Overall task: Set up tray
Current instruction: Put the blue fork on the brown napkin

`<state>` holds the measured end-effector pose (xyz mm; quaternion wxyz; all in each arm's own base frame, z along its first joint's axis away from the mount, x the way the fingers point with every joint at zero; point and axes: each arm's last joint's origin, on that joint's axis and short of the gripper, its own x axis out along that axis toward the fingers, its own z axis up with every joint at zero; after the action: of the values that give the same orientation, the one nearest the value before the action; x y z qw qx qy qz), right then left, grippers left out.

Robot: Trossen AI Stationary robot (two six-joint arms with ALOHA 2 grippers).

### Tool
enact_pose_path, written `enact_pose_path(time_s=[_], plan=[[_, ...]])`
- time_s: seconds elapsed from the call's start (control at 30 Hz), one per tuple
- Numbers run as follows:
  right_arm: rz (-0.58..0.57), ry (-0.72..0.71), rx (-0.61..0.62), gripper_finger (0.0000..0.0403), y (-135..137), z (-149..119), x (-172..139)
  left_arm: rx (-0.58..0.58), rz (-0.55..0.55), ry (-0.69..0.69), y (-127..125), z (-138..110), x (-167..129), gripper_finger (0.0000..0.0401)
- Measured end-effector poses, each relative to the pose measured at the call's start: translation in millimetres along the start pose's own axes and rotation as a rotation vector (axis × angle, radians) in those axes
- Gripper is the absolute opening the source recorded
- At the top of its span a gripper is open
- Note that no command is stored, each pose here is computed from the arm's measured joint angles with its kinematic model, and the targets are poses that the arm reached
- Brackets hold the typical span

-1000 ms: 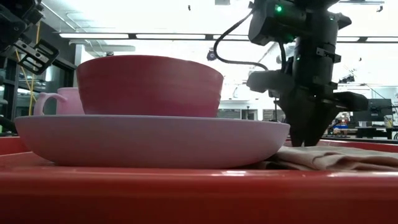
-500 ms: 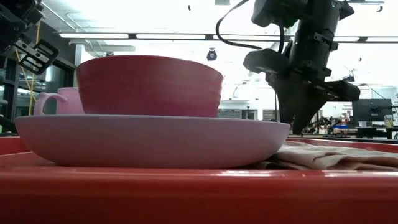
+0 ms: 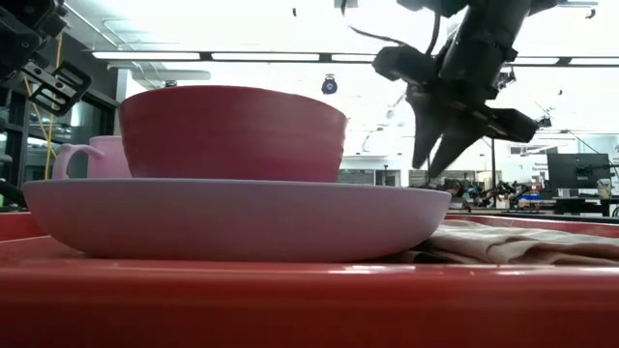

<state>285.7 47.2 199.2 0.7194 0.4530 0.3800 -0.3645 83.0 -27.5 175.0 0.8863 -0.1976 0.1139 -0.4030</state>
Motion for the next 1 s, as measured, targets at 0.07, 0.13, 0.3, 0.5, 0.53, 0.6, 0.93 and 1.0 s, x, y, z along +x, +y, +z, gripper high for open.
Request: enact_pose_path(time_s=[0.07,0.13,0.3,0.5,0.53,0.6,0.93,1.0], plan=[[0.017,-0.029,-0.005,0.0078,1,2,-3,0.004,0.006,-0.008,0,0,0,0.0074],[0.033,-0.059,-0.013,0.0078,2,4,-5,-0.006,0.021,-0.017,1,1,0,0.0074],[0.086,-0.093,-0.054,0.0078,6,15,-7,-0.043,0.075,-0.046,2,2,0,0.0074],[0.163,-0.127,-0.098,0.0078,12,30,-5,-0.079,0.139,-0.081,4,3,0,0.0074],[0.174,-0.131,-0.104,0.0078,13,32,-5,-0.079,0.143,-0.082,4,3,0,0.0074],[0.190,-0.135,-0.119,0.0078,14,37,-5,-0.086,0.145,-0.085,4,3,0,0.0074],[0.216,-0.121,-0.147,0.0078,10,58,-1,-0.600,0.234,-0.223,8,5,-1,0.0074],[0.215,-0.116,-0.138,0.0078,9,62,0,-0.633,0.233,-0.231,8,5,-1,0.0074]])
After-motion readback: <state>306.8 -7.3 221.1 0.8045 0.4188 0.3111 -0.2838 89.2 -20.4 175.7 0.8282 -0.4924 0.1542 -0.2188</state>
